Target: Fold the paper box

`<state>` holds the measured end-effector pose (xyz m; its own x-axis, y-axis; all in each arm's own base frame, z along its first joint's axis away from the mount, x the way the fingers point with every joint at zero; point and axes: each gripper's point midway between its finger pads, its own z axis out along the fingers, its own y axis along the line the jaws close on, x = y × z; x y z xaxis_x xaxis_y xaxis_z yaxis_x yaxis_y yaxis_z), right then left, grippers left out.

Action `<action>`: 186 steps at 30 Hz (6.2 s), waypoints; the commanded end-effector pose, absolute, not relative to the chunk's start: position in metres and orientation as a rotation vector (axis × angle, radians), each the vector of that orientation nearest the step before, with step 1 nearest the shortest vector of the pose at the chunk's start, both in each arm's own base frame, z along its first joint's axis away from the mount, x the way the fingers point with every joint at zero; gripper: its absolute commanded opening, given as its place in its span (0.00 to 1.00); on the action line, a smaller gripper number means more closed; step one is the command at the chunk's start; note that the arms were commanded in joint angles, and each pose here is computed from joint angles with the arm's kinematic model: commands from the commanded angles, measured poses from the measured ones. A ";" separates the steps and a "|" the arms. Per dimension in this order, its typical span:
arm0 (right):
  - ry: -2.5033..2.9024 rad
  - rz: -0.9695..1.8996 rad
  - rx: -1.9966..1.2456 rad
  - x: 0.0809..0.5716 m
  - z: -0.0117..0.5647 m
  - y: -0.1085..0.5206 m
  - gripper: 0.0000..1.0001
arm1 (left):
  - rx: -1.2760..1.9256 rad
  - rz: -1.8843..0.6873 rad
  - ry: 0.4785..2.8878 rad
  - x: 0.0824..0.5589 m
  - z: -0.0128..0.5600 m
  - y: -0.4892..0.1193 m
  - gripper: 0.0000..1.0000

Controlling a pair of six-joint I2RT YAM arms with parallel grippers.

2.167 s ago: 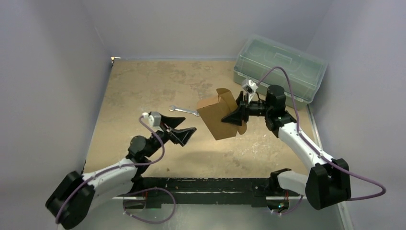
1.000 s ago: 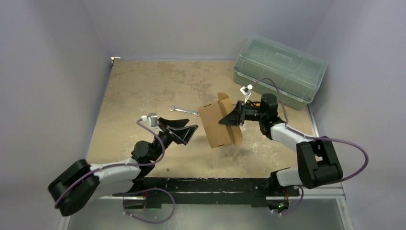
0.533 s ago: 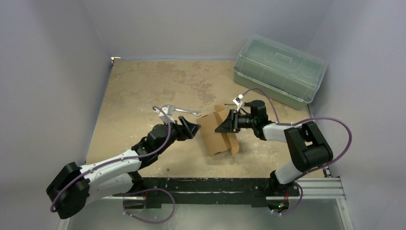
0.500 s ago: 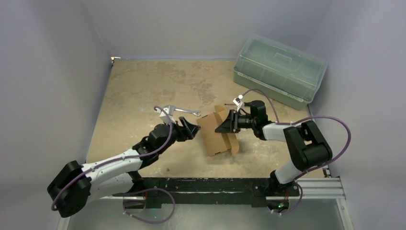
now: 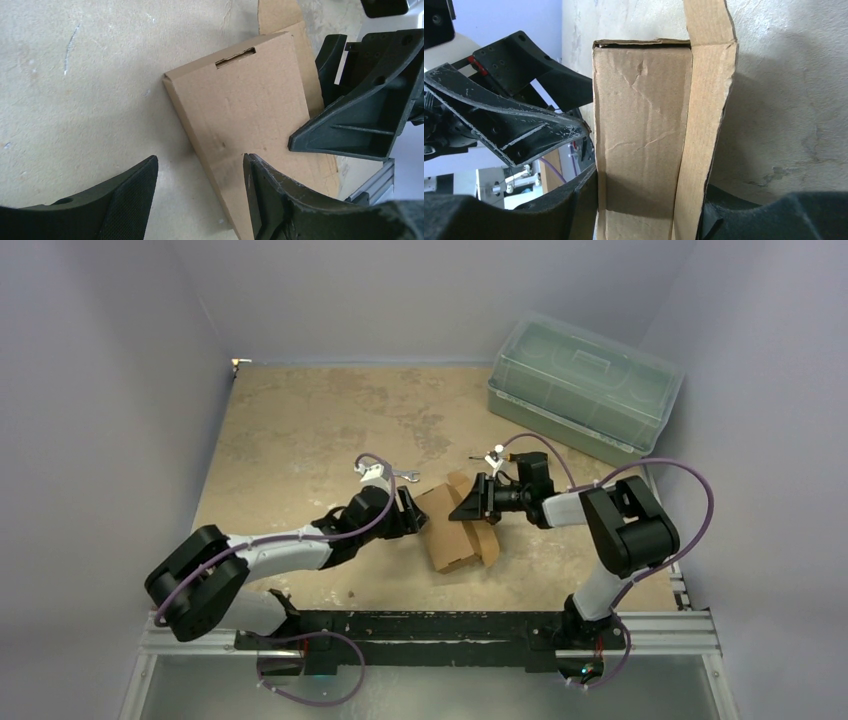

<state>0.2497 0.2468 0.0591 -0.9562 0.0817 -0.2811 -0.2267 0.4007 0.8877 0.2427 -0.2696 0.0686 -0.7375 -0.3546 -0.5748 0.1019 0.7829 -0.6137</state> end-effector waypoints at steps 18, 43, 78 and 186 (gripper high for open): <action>2.413 1.239 -0.206 0.285 0.048 0.231 0.64 | -0.086 -0.660 2.452 0.256 0.048 -0.292 0.64; 1.972 0.685 -0.734 0.324 0.145 0.195 0.39 | 0.008 -0.542 2.549 0.257 0.032 -0.292 0.64; 2.388 1.213 -1.022 0.221 0.061 0.270 0.07 | 0.322 -0.482 2.574 0.272 0.032 -0.259 0.65; 1.138 0.455 -2.178 0.163 0.043 0.242 0.30 | 0.182 -0.736 2.579 0.261 0.021 -0.254 0.66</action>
